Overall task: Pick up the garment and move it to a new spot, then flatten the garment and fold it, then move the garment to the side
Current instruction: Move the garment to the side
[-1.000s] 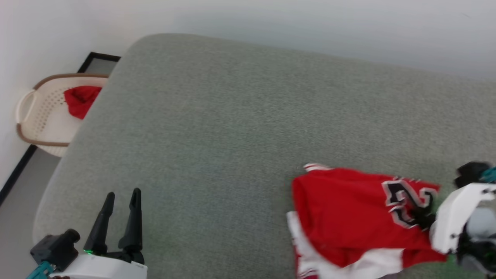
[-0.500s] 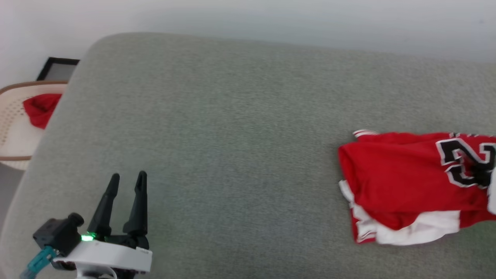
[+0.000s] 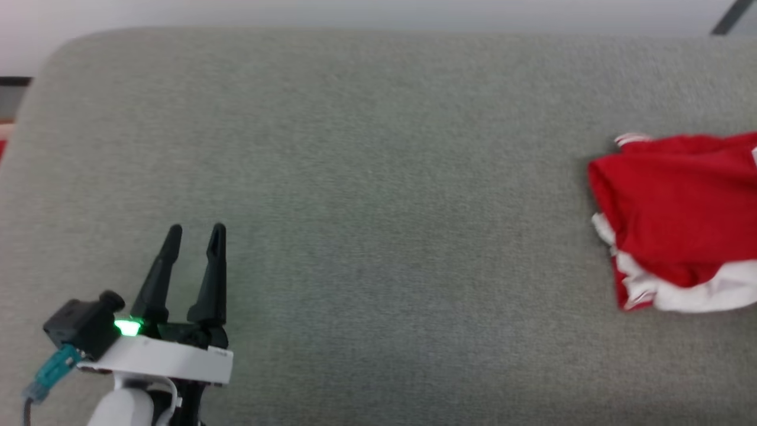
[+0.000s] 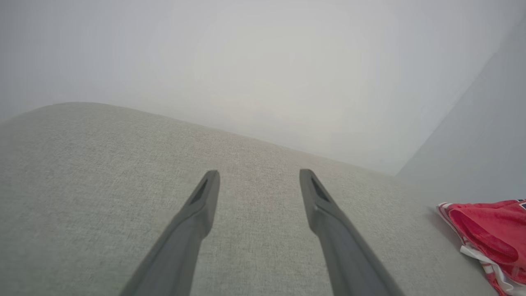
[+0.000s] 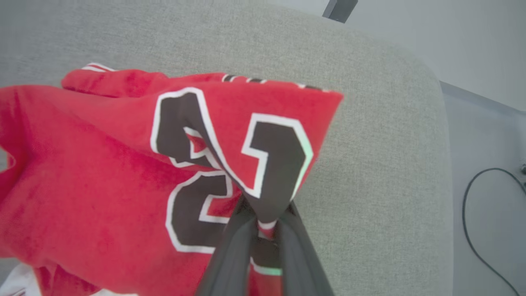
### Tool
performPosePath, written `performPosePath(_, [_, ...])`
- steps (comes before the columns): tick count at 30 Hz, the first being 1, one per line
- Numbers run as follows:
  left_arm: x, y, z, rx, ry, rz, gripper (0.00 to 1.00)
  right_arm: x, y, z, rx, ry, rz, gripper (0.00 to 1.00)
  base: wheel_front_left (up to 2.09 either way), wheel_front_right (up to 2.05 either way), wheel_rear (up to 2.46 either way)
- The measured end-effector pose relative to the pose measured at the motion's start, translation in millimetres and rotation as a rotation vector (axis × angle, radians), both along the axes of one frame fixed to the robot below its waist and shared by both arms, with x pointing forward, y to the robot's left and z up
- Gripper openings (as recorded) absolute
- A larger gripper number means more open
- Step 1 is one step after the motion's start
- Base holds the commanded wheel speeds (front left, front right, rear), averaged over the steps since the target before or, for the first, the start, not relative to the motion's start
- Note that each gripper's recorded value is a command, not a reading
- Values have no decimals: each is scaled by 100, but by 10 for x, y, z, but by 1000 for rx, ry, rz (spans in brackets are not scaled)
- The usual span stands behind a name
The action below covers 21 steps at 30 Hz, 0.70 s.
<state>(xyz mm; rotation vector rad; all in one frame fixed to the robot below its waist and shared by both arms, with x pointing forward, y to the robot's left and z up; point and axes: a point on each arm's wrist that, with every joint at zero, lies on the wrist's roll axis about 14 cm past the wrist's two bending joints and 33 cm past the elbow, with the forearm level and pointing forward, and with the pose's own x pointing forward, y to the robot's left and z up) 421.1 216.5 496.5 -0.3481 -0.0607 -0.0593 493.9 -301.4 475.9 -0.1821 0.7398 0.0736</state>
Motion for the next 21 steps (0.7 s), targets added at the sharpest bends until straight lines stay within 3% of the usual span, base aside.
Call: performPosePath(21, [626,-507,-447,-2,53,-167,100,122,-1314,232,-358,-66,-135,0,0,0,0])
